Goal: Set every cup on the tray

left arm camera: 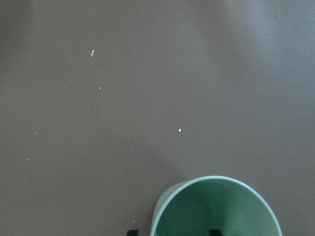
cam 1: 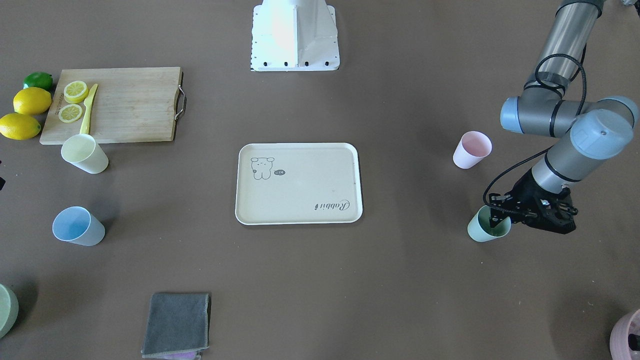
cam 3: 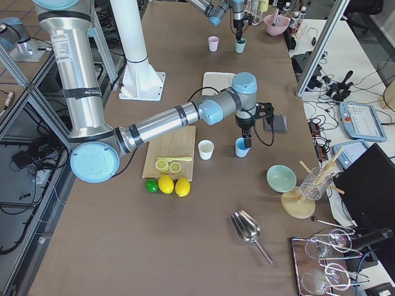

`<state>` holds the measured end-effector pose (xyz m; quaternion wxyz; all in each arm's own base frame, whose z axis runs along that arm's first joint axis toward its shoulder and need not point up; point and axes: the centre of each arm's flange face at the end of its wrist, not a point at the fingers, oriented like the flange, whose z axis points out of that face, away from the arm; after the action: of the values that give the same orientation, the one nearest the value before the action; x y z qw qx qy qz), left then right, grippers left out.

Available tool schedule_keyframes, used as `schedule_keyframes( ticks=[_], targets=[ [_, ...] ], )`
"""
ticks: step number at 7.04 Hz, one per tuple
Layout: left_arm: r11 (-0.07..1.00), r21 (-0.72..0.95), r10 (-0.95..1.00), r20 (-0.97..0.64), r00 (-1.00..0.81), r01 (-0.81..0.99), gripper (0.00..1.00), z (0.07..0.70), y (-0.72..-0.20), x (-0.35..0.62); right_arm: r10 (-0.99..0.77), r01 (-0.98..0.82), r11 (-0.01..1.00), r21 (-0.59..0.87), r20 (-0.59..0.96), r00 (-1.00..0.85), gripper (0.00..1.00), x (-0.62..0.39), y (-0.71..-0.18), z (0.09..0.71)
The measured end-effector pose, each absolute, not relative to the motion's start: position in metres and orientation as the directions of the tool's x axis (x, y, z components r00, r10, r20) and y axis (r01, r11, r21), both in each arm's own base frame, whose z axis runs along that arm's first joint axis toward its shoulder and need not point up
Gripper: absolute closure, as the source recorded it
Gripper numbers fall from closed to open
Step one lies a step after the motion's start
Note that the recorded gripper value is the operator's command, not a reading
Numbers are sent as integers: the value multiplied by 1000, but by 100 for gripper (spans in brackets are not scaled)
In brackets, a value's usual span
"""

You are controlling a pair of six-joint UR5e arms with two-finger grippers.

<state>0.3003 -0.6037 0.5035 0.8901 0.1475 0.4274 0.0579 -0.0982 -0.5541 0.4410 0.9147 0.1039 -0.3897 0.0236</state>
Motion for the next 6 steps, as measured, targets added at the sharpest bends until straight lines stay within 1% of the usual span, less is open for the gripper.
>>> schedule_keyframes(
  ticks=[2, 3, 5, 6],
  targets=[
    [945, 327, 243, -746, 621, 23, 100, 491, -602, 306, -37, -124, 978, 171, 718, 695, 0, -98, -554, 441],
    [944, 328, 244, -751, 613, 26, 100, 470, -601, 307, -37, -124, 978, 170, 718, 695, 0, -98, -553, 442],
    [957, 287, 206, -760, 617, 34, 100, 399, -598, 315, -37, -122, 978, 169, 717, 696, 0, -98, -552, 443],
    [969, 241, 159, -778, 608, 54, 100, 363, -588, 342, -36, -122, 978, 168, 717, 696, 0, -98, -552, 444]
  ],
)
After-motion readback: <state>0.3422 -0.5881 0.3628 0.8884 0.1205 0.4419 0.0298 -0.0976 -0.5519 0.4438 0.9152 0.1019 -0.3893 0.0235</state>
